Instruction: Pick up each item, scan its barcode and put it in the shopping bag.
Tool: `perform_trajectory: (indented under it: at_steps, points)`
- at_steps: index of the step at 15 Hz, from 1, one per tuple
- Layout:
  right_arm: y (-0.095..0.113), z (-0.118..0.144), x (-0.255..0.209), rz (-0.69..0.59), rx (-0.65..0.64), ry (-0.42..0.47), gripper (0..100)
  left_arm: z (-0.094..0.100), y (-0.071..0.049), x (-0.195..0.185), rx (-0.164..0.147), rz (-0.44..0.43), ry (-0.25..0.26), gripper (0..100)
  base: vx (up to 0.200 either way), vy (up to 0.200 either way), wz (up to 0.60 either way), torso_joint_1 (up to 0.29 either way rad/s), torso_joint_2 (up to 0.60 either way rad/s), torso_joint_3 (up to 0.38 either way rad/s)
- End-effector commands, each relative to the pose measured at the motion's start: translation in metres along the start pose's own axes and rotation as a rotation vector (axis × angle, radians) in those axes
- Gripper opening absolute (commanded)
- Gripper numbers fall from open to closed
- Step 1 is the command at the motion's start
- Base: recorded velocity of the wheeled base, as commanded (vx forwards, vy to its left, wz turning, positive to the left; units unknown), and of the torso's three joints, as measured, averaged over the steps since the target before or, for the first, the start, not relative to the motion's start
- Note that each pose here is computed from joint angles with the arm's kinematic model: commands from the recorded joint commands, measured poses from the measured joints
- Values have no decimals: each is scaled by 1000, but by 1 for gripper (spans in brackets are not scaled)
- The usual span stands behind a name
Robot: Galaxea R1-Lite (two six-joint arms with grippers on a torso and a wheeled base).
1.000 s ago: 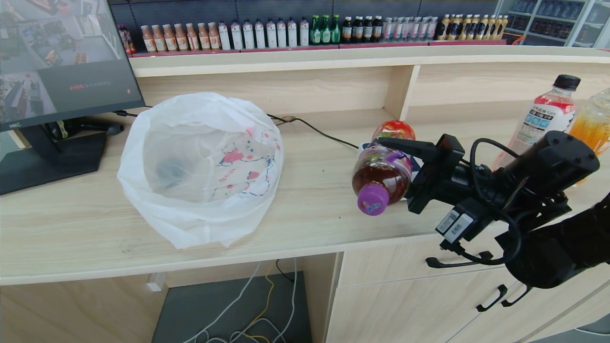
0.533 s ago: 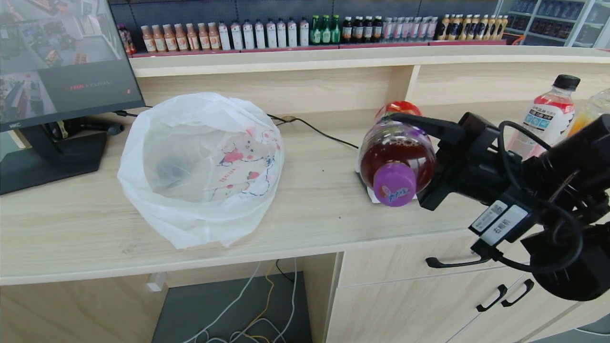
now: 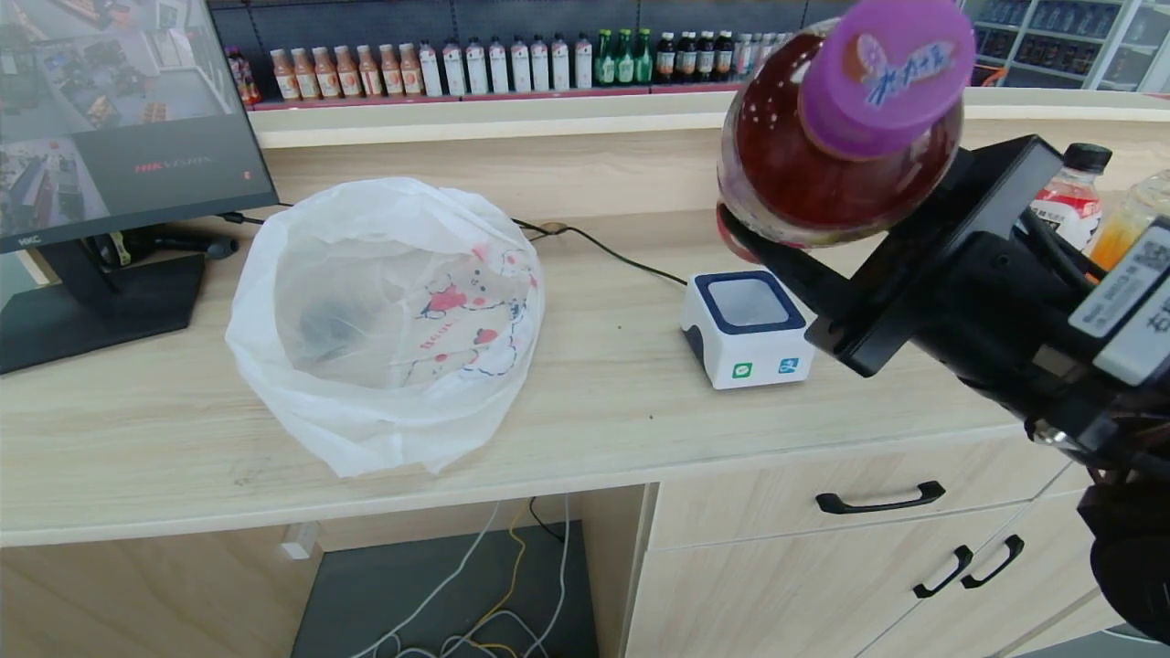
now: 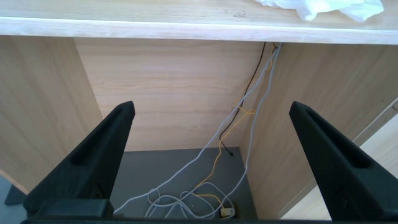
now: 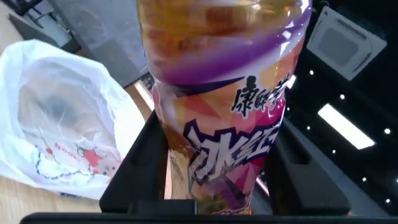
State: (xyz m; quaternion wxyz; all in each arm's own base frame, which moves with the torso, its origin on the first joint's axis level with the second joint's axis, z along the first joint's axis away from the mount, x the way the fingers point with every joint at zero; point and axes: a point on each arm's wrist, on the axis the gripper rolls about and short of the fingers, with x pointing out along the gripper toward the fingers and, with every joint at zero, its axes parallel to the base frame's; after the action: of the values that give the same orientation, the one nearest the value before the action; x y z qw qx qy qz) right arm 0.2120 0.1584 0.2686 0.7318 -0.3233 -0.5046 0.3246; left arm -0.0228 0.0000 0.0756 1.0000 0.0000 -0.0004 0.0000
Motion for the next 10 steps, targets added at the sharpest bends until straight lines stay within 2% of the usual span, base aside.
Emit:
perform_trajectory:
  at_steps: [1, 3, 5, 7, 10]
  points:
    - [3, 17, 7, -42, 97, -12, 0, 0, 0, 0, 0, 0, -1, 100, 0, 0, 0, 0, 0, 0]
    - [4, 31, 12, -132, 263, 26, 0, 0, 0, 0, 0, 0, -1, 100, 0, 0, 0, 0, 0, 0]
    - [5, 30, 10, -170, 374, 63, 0, 0, 0, 0, 0, 0, -1, 100, 0, 0, 0, 0, 0, 0]
    - [18, 24, -4, -191, 585, 156, 0, 0, 0, 0, 0, 0, -1, 100, 0, 0, 0, 0, 0, 0]
    - [40, 17, -28, -257, 774, 332, 0, 0, 0, 0, 0, 0, -1, 100, 0, 0, 0, 0, 0, 0]
